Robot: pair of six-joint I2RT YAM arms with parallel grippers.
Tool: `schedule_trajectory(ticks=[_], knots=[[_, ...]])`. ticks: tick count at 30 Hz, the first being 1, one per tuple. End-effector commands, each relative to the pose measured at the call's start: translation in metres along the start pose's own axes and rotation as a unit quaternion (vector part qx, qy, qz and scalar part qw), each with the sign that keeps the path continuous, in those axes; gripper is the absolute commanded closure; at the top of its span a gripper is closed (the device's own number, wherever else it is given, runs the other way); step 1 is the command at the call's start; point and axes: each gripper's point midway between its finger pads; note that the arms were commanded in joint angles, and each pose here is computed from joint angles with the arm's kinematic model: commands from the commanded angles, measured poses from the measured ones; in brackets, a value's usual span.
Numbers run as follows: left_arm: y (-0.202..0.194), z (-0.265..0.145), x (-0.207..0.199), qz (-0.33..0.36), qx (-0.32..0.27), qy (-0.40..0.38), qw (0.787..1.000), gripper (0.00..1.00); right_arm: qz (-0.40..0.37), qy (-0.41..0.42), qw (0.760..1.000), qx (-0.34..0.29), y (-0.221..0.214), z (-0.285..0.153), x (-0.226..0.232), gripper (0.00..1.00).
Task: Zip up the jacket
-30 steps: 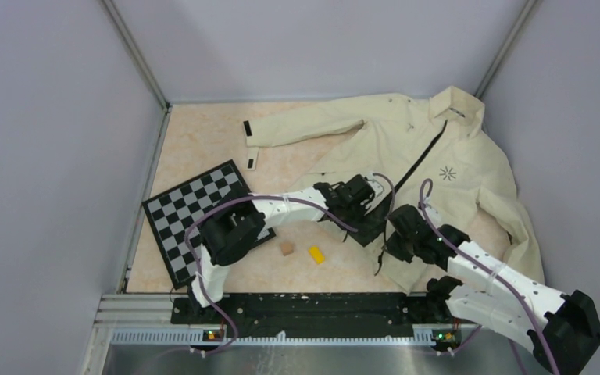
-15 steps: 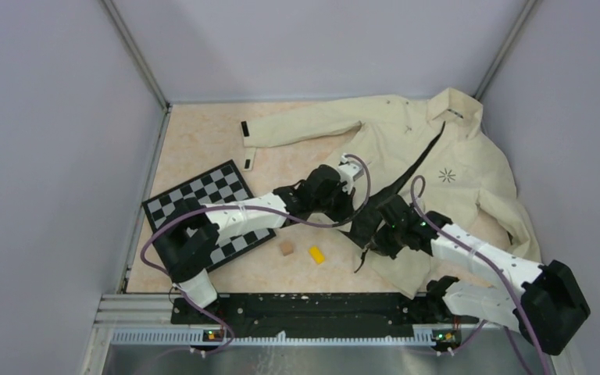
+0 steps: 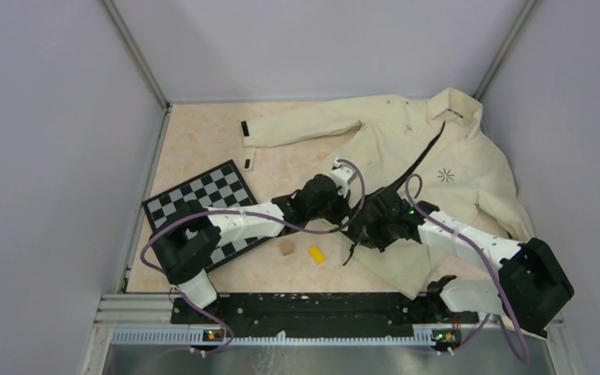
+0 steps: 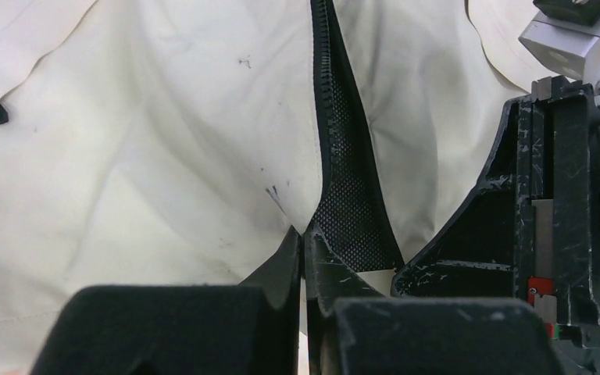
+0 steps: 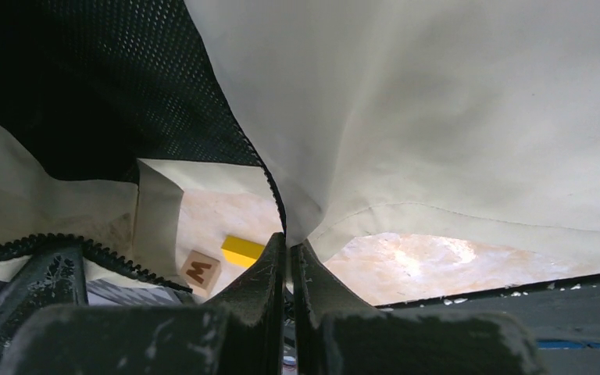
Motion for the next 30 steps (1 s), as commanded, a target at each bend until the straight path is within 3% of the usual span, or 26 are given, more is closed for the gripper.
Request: schedule_trajectory(ticks=[1,30], knots=[[0.041,-0.009,-0.002,0.018,-0.081,0.025,0.996,1.00,0.043,-0.001,0.999,0.018,-0.002,-0.004,0.006,1.00],[0.025,-0.005,-0.011,0.014,-0.083,0.018,0.996,1.00,0.072,-0.011,0.997,0.018,0.018,-0.001,0.041,1.00]])
Point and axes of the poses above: each gripper's point midway between its finger pads, its own z axis out along the fingers, its own x axis along the line the jaws close on, y = z × x, and after that the axes turned 3 degrees about z, right-handed
